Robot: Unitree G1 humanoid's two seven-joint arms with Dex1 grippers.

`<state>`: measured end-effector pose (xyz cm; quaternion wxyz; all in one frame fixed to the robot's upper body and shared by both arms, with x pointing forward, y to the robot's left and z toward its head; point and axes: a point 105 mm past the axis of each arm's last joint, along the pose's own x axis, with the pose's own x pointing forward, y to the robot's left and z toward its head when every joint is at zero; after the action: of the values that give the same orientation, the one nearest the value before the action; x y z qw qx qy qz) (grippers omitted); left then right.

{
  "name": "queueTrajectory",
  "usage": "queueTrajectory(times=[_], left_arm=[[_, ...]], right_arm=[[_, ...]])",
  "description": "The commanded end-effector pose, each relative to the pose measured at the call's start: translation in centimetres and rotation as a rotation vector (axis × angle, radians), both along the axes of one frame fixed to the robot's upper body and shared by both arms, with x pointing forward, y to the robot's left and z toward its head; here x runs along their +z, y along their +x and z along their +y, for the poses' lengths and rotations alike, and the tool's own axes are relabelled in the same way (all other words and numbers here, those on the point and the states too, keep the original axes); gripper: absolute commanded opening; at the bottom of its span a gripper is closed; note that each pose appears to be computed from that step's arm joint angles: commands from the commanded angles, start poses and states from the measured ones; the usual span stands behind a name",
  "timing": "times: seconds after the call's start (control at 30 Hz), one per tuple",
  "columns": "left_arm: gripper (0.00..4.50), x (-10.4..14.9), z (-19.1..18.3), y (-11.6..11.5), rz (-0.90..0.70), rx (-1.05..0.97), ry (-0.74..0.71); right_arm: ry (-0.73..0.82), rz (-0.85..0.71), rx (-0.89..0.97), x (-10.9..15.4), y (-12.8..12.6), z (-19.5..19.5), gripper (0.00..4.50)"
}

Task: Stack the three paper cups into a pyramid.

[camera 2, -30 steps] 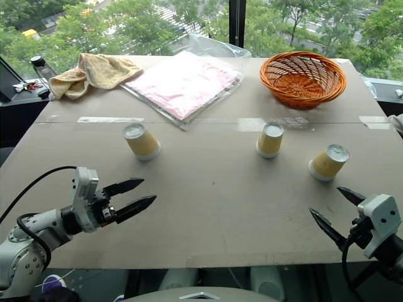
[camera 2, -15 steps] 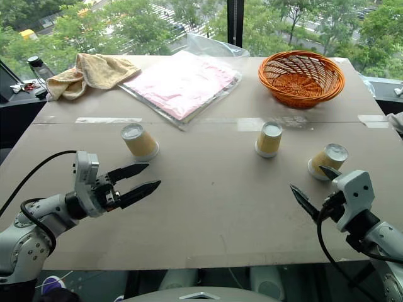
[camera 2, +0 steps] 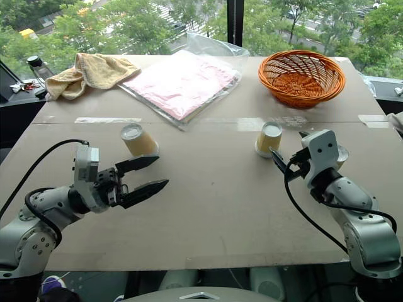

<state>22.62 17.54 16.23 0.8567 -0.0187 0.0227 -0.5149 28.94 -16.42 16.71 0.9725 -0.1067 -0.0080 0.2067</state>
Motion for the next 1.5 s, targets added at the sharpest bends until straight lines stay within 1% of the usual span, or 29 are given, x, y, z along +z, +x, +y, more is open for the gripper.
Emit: queueTrajectory(times=[0.03,0.23,0.47,0.7,0.8,0.83,0.87,0.9,1.03,1.1,1.17,1.23,1.33,1.43,1.5], left_arm=[[4.46,0.7,0.2,-1.4,-0.023,-0.050,0.019],[4.46,0.5,0.8,-2.1,-0.019,-0.054,0.037],[4.46,0.2,1.6,-2.7,-0.010,-0.028,0.044],[4.46,0.1,1.8,-2.9,-0.011,-0.009,0.043],[4.50,0.0,1.9,-3.0,-0.011,0.001,0.044],[4.50,0.0,2.0,-3.0,-0.011,0.005,0.044],[4.50,0.0,2.1,-2.9,-0.011,0.010,0.046],[4.50,-0.1,2.1,-3.0,-0.011,0.012,0.047],[4.50,-0.3,2.3,-2.9,-0.002,0.026,0.042],[4.50,-0.5,2.6,-2.8,0.004,0.042,0.037],[4.50,-0.8,3.1,-2.6,0.011,0.063,0.041],[4.50,-1.0,3.4,-2.4,0.012,0.074,0.048],[4.50,-1.1,3.6,-2.0,0.018,0.088,0.035],[4.50,-1.2,3.7,-1.9,0.020,0.092,0.036],[4.50,-1.2,3.9,-2.0,0.021,0.096,0.039]], right_arm=[[0.007,-0.003,-0.002,0.2,0.5,0.6,4.47],[0.018,0.014,-0.001,0.1,2.1,2.0,4.47],[0.054,0.033,-0.065,0.3,4.6,2.1,4.47],[0.060,0.061,-0.089,-0.6,6.5,2.4,4.47],[0.070,0.065,-0.096,-0.8,6.9,2.4,3.72],[0.072,0.064,-0.095,-0.9,7.0,2.4,3.19],[0.071,0.063,-0.091,-0.9,7.0,2.5,2.82],[0.067,0.059,-0.085,-0.9,7.0,2.5,2.35],[0.098,0.037,-0.021,-0.1,6.1,3.2,2.32],[0.126,0.031,0.136,0.8,4.0,5.1,2.32],[0.092,0.025,0.318,1.2,1.2,7.2,2.32],[0.060,0.041,0.387,0.9,-0.1,8.1,2.32],[-0.002,0.052,0.418,-0.1,-0.8,9.1,2.32],[-0.009,0.048,0.399,-0.4,-0.3,9.5,2.32],[-0.042,0.046,0.381,-0.9,0.1,9.5,2.32]])
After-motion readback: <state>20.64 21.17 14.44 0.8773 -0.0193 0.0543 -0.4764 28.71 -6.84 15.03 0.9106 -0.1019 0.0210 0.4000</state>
